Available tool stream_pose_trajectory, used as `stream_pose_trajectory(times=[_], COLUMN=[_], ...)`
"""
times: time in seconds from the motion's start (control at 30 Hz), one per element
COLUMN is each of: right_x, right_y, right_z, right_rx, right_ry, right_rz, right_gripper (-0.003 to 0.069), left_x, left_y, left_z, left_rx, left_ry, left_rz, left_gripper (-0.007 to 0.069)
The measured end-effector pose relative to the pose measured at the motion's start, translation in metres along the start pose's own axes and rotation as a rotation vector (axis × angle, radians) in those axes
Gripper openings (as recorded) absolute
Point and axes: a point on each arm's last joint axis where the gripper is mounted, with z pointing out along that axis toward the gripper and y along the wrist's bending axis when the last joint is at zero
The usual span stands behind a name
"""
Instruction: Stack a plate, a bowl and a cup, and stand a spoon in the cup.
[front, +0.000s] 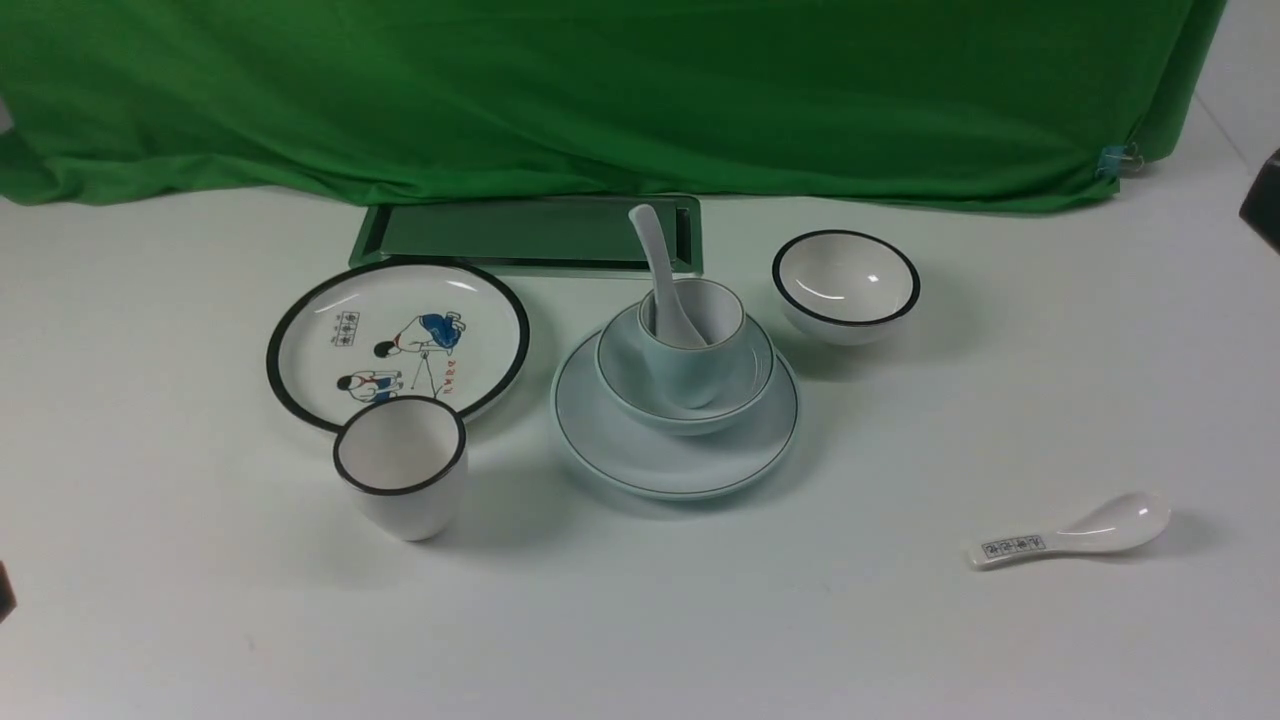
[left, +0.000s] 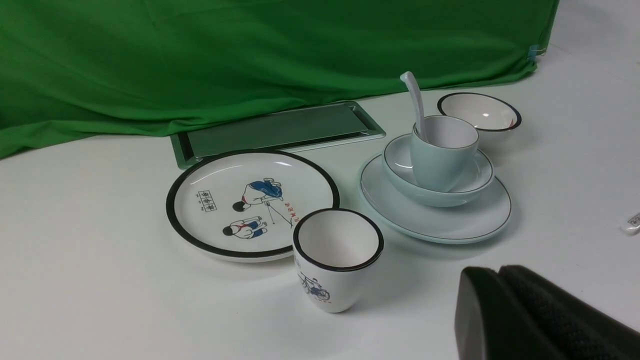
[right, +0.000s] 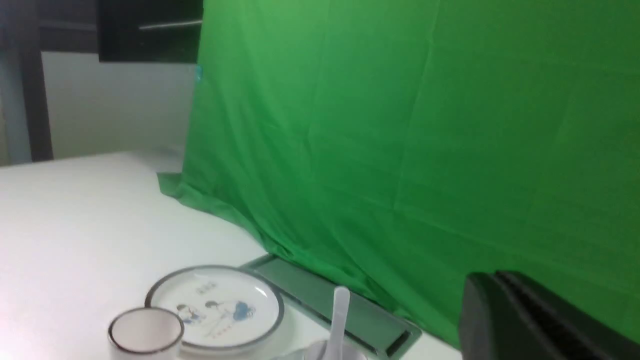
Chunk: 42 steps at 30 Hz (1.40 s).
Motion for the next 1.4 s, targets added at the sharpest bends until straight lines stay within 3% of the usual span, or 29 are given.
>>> stream_pose_trajectory(times=[0.1,0.4,0.63,0.93,1.4], right_x=[0.02,0.127,0.172,0.188,0.189], right_y=[-0.001,-0.002,0.005,0.009,0.009], right_z=[-0.01,-0.064,-0.083,-0.09,-0.09], right_rx=[0.048,0.443,0.614,0.646,0.642], right_ry=[0.019,0.147,0.188,0.355,0.37], right_rz=[0.003,0.089,0.162,0.226,0.216], right_gripper=[0.001,0.001,0.001,0.001,0.002], left_x=[0.0,0.0,0.0,0.0,0.0], left_y=[0.0,0.0,0.0,0.0,0.0], left_z=[0.0,0.0,0.0,0.0,0.0], left_rx=[0.0,-0.002,-0.003,-0.003,-0.003], left_ry=[0.0,0.0,0.0,0.0,0.0], left_rz=[0.0,0.003,0.0,0.0,0.0], left_gripper=[-0.0029,-0.0029,-0.0029,-0.0029,-0.0029])
